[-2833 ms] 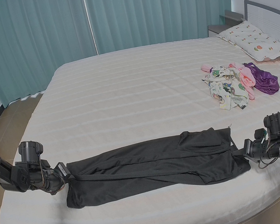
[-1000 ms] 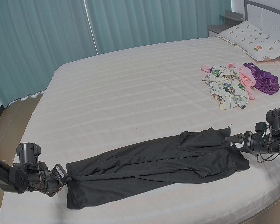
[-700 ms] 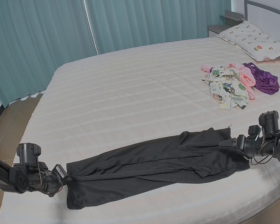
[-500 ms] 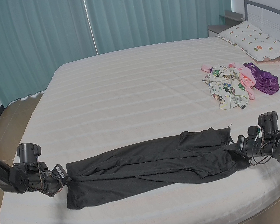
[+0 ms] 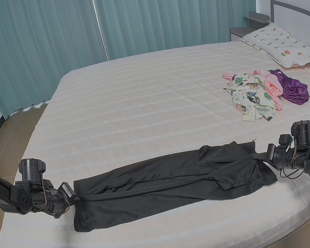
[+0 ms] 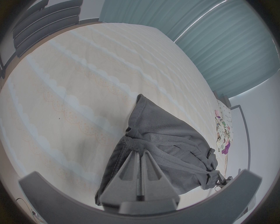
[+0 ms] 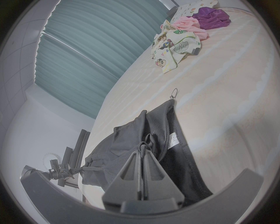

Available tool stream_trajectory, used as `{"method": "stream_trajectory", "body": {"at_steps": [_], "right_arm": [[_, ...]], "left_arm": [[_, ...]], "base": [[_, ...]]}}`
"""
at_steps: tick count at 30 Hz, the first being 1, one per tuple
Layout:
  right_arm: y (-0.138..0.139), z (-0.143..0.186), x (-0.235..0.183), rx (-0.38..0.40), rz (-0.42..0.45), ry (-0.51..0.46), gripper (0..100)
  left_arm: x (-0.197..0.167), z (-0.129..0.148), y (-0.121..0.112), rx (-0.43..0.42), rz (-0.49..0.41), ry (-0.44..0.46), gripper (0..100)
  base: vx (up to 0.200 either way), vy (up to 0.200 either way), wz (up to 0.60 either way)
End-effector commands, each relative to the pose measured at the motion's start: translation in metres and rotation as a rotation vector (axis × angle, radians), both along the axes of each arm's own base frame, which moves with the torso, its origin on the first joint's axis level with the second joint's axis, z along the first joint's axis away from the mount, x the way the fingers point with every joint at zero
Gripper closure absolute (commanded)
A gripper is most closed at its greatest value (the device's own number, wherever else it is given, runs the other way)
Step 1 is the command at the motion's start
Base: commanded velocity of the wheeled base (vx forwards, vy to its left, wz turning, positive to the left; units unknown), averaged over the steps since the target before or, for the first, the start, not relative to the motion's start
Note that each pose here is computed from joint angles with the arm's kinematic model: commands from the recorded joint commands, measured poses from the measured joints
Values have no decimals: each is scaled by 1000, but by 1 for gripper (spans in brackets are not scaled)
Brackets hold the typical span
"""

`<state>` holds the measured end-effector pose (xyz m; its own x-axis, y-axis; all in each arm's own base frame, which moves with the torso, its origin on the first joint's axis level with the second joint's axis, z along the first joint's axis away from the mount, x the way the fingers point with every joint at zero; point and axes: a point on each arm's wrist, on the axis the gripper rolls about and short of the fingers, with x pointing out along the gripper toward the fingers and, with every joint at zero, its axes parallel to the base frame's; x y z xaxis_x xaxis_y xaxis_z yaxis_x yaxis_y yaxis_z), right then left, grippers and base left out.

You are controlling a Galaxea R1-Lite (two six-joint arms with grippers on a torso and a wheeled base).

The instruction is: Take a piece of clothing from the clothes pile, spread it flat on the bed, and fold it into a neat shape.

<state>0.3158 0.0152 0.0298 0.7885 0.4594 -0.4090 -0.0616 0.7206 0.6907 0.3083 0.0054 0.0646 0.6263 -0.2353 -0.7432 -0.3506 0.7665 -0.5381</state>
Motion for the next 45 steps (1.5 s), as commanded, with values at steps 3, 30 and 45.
{"method": "stream_trajectory", "body": {"at_steps": [3,30,45], "right_arm": [[-3,0,1,-5,-16,-4,100],[3,-22,12,-10,-105,-25,100],[-3,-10,11,8,-132,-58,0]], "left_arm": [[1,-3,0,0,1,7,100],[13,-16,0,-62,57,45,100],[15,6,13,-64,106,-29,0]], "base": [[0,0,0],[0,0,0],[0,0,0]]}}
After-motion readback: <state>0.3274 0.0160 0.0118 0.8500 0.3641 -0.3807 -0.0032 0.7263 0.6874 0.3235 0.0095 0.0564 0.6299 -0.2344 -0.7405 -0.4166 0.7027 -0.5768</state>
